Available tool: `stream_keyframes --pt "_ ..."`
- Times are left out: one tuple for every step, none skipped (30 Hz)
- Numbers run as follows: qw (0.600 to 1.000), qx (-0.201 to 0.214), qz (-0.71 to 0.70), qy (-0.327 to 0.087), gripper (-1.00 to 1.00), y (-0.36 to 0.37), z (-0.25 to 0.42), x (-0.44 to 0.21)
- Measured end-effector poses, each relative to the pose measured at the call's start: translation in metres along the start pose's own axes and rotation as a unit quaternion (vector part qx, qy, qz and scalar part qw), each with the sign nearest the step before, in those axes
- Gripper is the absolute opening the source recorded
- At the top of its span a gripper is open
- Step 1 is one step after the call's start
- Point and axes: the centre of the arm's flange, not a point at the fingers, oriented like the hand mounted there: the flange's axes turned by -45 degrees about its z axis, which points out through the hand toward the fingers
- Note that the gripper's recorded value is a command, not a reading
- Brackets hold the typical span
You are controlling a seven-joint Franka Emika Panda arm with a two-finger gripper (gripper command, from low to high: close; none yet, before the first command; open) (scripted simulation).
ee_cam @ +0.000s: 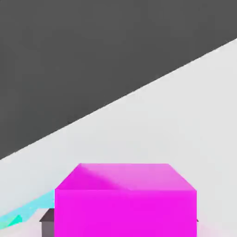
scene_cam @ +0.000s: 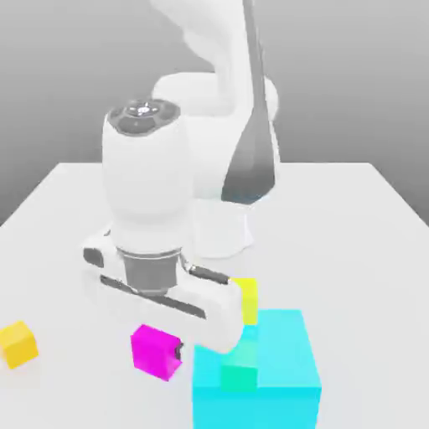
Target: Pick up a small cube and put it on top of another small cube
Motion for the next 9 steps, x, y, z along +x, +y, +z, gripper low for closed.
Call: stream_keyframes --pt "0.999 0.0 -0.035 0.0 -1.0 -0.019 -0.015 -0.008" --pt "0.998 0.0 -0.062 0.0 -1.0 -0.037 -0.016 -0.015" --pt "0.997 -0.001 -0.083 0.0 -1.0 -0.053 -0.009 -0.021" --pt "0.996 -0.001 -0.094 0.0 -1.0 -0.061 0.003 -0.024" --pt "0.997 -0.001 -0.072 0.0 -1.0 -0.04 0.017 -0.017" --pt "0.998 -0.001 -0.06 0.0 1.0 -0.028 0.028 -0.013" --pt "0.998 -0.001 -0.06 0.0 1.0 -0.028 0.028 -0.013" --pt "0.998 -0.001 -0.06 0.0 1.0 -0.028 0.028 -0.013" --pt "0.998 -0.001 -0.06 0.0 1.0 -0.028 0.028 -0.013"
